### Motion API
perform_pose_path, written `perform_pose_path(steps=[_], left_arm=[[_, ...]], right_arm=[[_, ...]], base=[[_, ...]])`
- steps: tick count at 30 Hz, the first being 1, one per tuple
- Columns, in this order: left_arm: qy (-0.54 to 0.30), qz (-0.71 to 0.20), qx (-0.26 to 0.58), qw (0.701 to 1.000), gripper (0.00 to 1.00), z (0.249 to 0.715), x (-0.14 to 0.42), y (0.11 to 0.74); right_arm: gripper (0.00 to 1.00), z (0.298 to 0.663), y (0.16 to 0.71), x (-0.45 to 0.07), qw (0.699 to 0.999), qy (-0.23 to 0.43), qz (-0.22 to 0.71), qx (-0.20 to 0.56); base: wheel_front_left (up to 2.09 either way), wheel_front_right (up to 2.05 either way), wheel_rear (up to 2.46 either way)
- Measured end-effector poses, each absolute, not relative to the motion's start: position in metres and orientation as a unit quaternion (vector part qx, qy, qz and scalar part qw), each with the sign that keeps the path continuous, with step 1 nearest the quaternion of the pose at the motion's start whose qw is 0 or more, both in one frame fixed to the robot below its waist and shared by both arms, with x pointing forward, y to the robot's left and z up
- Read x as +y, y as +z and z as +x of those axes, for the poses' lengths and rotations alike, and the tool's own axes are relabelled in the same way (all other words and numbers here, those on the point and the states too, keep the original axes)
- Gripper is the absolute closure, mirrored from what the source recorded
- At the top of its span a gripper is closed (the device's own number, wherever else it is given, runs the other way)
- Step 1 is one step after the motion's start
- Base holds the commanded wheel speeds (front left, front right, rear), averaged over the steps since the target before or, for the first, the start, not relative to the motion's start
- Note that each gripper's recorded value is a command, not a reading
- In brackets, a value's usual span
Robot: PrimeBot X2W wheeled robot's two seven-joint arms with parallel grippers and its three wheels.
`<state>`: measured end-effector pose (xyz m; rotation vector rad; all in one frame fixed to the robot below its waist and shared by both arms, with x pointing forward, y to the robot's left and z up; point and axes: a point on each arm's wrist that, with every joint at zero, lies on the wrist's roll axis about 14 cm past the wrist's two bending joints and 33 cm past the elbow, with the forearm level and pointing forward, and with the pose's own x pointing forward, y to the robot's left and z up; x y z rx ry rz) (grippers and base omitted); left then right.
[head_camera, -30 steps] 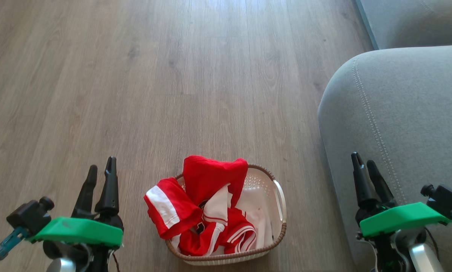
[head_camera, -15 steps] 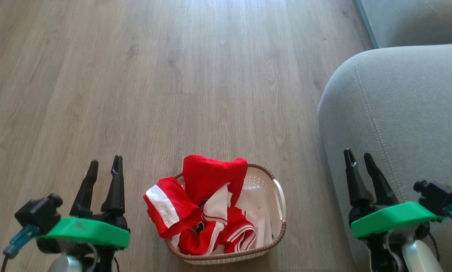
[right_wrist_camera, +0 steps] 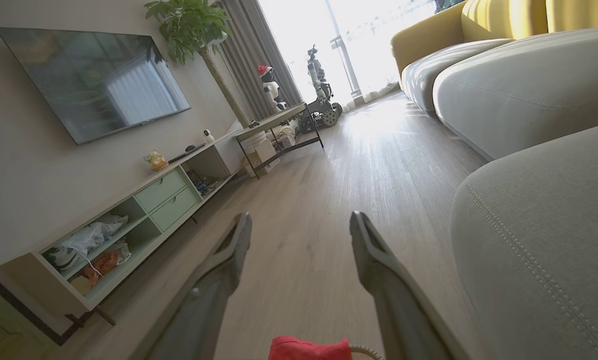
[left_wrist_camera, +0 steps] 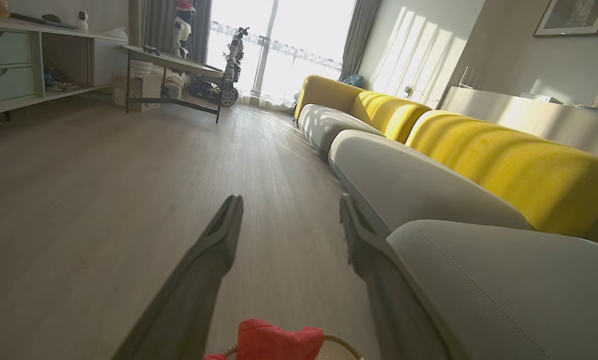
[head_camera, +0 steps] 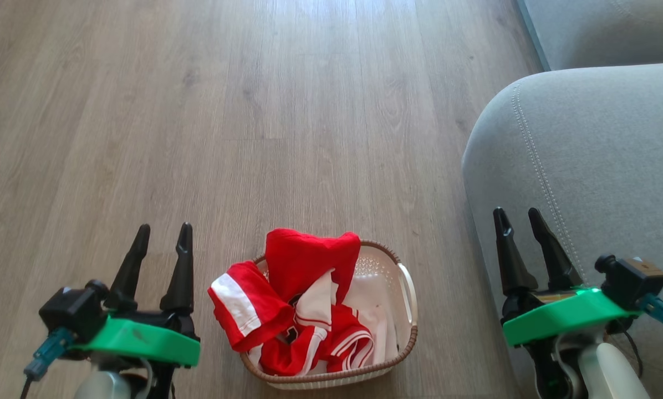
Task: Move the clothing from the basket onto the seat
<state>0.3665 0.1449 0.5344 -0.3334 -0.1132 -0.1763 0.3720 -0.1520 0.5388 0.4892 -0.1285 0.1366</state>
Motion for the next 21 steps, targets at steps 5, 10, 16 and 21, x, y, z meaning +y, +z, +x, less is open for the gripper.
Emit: perform_pose_path(steps=[5, 10, 16, 21], left_arm=[[-0.1, -0.134, -0.069, 0.984, 0.0, 0.366, 0.139, 0.54], [-0.113, -0.097, -0.079, 0.986, 0.0, 0.365, 0.132, 0.543], [-0.122, -0.063, -0.089, 0.987, 0.0, 0.365, 0.128, 0.546], [-0.127, -0.039, -0.101, 0.986, 0.0, 0.364, 0.126, 0.55]], right_arm=[[0.0, 0.371, 0.54, -0.15, 0.971, 0.072, 0.217, -0.069], [0.0, 0.371, 0.541, -0.148, 0.977, 0.077, 0.187, -0.076], [0.0, 0.371, 0.542, -0.144, 0.981, 0.083, 0.156, -0.082], [0.0, 0.371, 0.544, -0.14, 0.983, 0.09, 0.131, -0.089]], base=[[0.0, 0.0, 0.0], [0.0, 0.0, 0.0], [0.0, 0.0, 0.0], [0.0, 0.0, 0.0]])
